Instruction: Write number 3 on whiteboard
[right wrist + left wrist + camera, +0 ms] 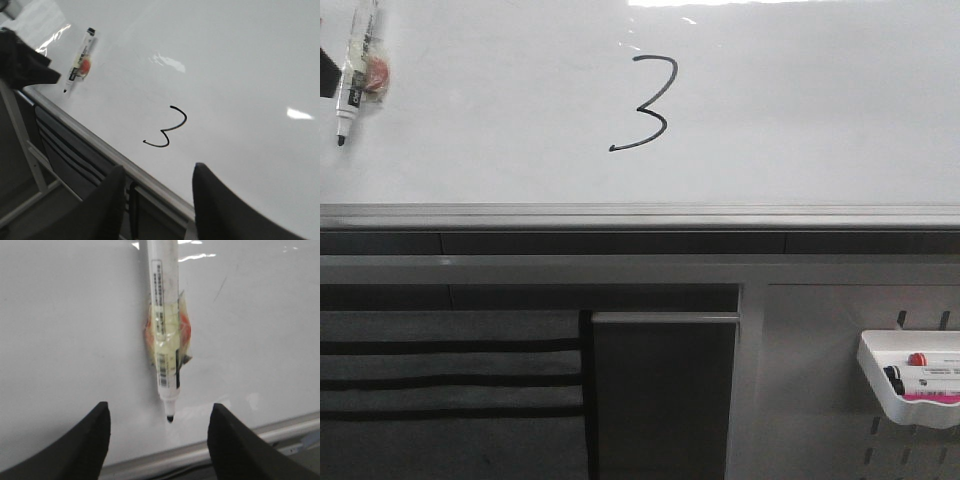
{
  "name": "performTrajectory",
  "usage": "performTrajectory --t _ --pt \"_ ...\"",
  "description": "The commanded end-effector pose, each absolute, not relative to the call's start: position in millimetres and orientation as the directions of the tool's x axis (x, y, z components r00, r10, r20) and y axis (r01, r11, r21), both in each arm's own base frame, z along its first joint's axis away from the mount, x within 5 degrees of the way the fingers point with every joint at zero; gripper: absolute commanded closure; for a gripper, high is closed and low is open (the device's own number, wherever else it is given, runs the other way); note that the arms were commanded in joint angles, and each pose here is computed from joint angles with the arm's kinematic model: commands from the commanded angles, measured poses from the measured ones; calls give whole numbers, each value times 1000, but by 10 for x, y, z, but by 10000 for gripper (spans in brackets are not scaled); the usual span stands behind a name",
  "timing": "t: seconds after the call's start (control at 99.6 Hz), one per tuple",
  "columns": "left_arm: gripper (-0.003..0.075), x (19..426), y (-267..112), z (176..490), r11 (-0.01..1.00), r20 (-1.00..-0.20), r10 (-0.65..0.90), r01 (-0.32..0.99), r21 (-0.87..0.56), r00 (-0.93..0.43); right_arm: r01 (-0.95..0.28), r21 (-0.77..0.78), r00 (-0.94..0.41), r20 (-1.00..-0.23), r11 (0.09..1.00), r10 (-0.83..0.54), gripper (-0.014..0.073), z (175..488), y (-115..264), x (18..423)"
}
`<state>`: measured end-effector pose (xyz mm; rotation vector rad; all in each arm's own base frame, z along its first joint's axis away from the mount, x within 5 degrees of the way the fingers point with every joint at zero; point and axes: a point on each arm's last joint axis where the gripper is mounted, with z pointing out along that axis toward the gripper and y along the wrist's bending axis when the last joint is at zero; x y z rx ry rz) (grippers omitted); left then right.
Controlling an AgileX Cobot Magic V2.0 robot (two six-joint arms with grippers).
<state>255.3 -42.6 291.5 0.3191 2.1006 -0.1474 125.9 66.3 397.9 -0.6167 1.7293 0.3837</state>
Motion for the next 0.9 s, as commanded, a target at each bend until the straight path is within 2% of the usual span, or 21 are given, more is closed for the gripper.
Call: performTrajectory --t 0.0,0.08,0.181,0.301,0.382,0.472,0.592,0.793,0.864,0.894 --pt "289 2341 -343 3176 950 -863 197 306 53 -464 -515 56 -256 -963 855 -91 350 4019 585 1280" --pt "289 2107 -302 3312 935 -853 253 341 95 -456 -430 128 -378 -925 894 -50 356 3932 494 1297" --pt "289 1813 -275 3465 922 -836 305 361 140 -456 -276 114 -475 -880 954 -33 356 3838 308 1317" --pt "290 1505 -191 3608 929 -826 330 311 199 -458 -162 65 -529 -848 985 -31 356 3781 143 1310" --pt "293 1321 -125 3677 947 -849 305 236 220 -431 -124 57 -546 -838 991 -20 356 3732 90 1311" --pt "294 1156 -99 3715 958 -896 271 185 218 -350 -103 54 -514 -858 993 -7 356 3656 70 1309" --pt "303 987 -100 3611 967 -945 231 158 198 -233 -78 48 -434 -901 996 9 356 3527 56 1225" --pt "303 890 -126 3323 990 -997 -10 138 -20 -72 -53 37 -270 -963 998 22 358 3421 49 968" --pt "318 905 -106 3215 993 -999 -25 115 -30 -44 -44 25 -201 -980 999 15 398 3407 45 877" --pt "344 916 -99 3176 994 -999 -20 107 -24 -38 -43 13 -174 -985 999 5 445 3395 45 831"
